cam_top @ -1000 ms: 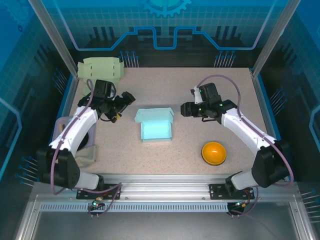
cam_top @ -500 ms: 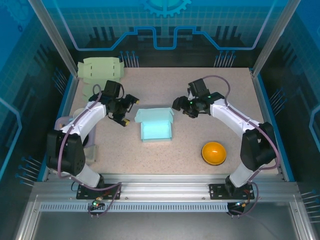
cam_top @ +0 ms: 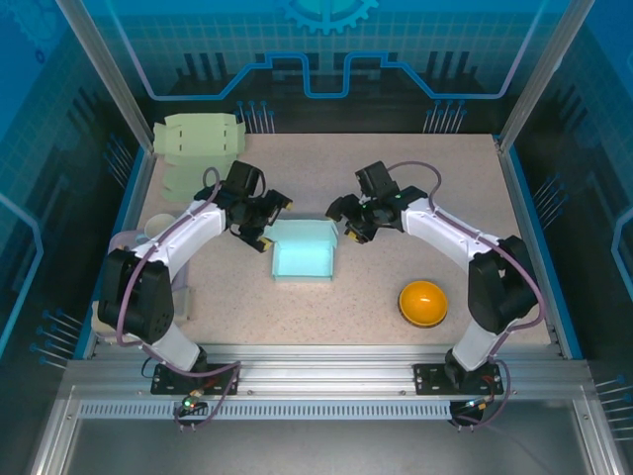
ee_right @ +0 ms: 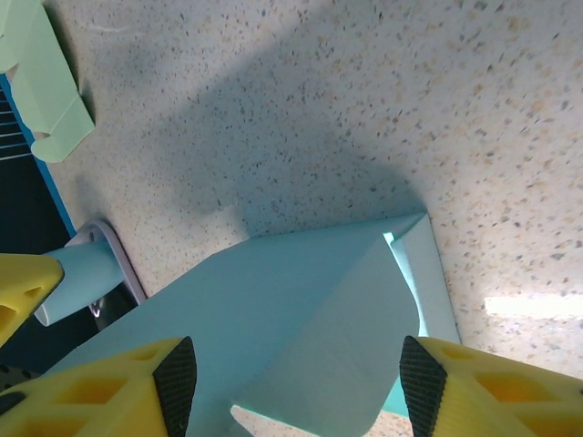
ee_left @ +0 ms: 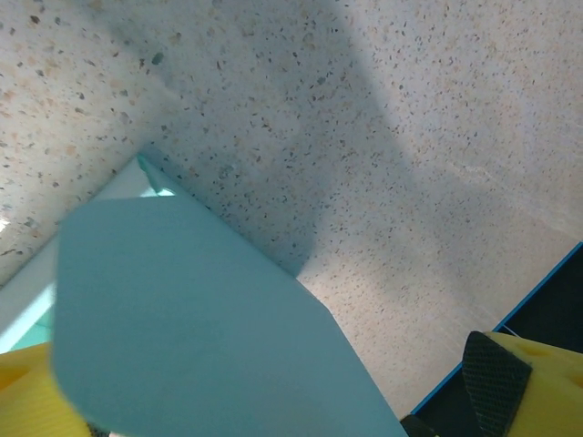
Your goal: Fold the paper box
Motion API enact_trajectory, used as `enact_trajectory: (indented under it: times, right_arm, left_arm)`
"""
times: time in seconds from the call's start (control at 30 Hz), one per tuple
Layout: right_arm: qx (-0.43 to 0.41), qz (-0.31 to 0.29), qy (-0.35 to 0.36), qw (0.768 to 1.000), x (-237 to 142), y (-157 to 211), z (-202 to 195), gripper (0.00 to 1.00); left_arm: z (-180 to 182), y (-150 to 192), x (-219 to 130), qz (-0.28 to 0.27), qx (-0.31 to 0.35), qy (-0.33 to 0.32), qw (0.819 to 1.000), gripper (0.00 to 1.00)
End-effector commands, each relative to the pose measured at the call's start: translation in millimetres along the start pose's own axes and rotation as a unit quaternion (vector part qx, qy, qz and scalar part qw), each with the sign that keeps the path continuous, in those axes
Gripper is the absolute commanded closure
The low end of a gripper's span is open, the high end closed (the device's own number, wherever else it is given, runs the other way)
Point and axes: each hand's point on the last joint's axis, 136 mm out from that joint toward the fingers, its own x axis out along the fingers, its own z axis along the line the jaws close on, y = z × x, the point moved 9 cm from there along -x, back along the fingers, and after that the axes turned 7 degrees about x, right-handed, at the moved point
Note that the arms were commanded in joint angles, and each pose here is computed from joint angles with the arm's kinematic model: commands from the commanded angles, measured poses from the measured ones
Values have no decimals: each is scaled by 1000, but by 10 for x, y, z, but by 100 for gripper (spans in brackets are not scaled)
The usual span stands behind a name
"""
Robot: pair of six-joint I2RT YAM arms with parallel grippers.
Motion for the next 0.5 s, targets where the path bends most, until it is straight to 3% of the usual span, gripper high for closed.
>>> enact_trajectory:
  times: [0.0, 0.17, 0.37, 0.47]
  right_arm:
    - [22, 29, -12, 999, 94, 145, 58, 37]
    - [41, 46, -22, 998, 161, 236, 42, 37]
    - [-28, -1, 18, 999, 66, 176, 23, 38]
    - [-95, -20, 46, 994, 29, 166, -19, 39]
  left_arm:
    - [-16, 59, 24, -11, -13, 6, 1000, 5]
    - [-37, 160, 0, -24, 4, 4, 1000, 10]
    - [-4, 127, -119, -75, 25, -15, 997, 54]
    - [2, 124, -153, -83, 14, -13, 996, 60]
